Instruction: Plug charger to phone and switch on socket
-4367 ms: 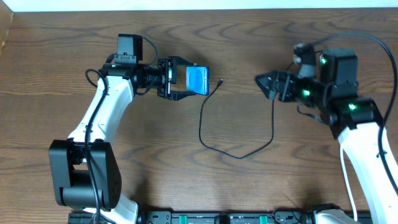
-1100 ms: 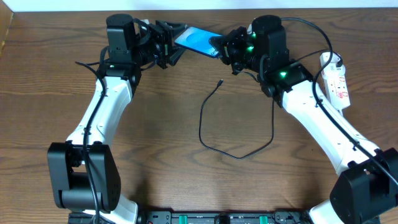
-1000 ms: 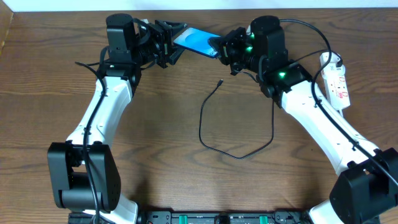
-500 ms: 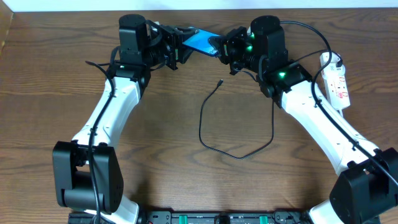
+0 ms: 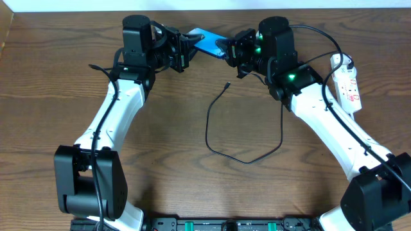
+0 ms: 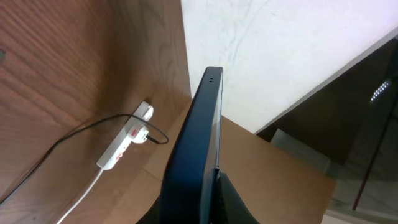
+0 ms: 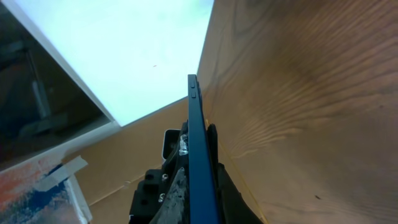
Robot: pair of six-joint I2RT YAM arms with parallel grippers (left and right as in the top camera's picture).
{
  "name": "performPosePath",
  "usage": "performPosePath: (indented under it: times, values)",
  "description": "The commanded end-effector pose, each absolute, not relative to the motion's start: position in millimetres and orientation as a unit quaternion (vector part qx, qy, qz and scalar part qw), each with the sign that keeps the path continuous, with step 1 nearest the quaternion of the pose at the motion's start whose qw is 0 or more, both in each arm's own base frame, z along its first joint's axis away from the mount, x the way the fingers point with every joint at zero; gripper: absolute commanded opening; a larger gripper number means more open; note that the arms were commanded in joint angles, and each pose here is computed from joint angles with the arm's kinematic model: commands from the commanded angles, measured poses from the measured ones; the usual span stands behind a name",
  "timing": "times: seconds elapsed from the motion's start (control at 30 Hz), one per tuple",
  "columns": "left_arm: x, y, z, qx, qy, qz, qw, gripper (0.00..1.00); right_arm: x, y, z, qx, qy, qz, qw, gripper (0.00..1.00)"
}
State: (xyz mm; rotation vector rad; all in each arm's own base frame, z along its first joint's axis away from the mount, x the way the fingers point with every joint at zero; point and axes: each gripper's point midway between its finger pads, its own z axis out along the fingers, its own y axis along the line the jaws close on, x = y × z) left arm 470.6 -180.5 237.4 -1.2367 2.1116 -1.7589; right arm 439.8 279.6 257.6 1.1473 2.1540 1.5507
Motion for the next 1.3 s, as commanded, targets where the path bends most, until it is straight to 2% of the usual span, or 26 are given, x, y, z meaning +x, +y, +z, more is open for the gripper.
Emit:
performPosePath:
  times: [0.0, 0.13, 0.33, 0.77, 0.8, 0.87, 1.03, 1.13, 1.27]
  values:
    - [470.6, -180.1, 252.9, -0.398, 0.696, -0.593, 0.078, 0.08, 432.7, 285.6, 254.7, 0.368, 0.760, 0.521, 0.125, 0.01]
    - [472.0, -180.3, 256.4, -0.400, 0.690, -0.598, 0.078, 0.08, 426.5, 294.9, 254.4, 0.361, 0.764, 0.522, 0.120, 0.01]
    - [472.1, -180.4, 257.0, -0.399, 0.690, -0.599, 0.079, 0.15, 420.5, 305.6, 255.4, 0.354, 0.766, 0.524, 0.119, 0.01]
    - [475.5, -180.9, 266.4, -0.402, 0.676, -0.613, 0.078, 0.16, 419.8, 306.6, 255.5, 0.352, 0.766, 0.524, 0.118, 0.01]
    - [475.7, -181.4, 268.7, -0.397, 0.675, -0.616, 0.080, 0.15, 419.7, 306.6, 255.5, 0.352, 0.766, 0.524, 0.118, 0.01]
    - [475.8, -182.9, 274.5, -0.385, 0.674, -0.624, 0.085, 0.07, 419.7, 306.6, 255.1, 0.352, 0.767, 0.524, 0.118, 0.02]
    - [475.1, -184.1, 276.9, -0.364, 0.682, -0.626, 0.098, 0.07, 419.6, 306.2, 254.2, 0.349, 0.769, 0.521, 0.121, 0.08]
    - [474.9, -184.3, 276.7, -0.345, 0.692, -0.624, 0.114, 0.07, 419.3, 306.0, 253.4, 0.344, 0.772, 0.519, 0.124, 0.16]
    - [472.3, -186.2, 277.2, -0.307, 0.709, -0.621, 0.136, 0.07, 419.0, 302.9, 248.5, 0.349, 0.777, 0.509, 0.124, 0.33]
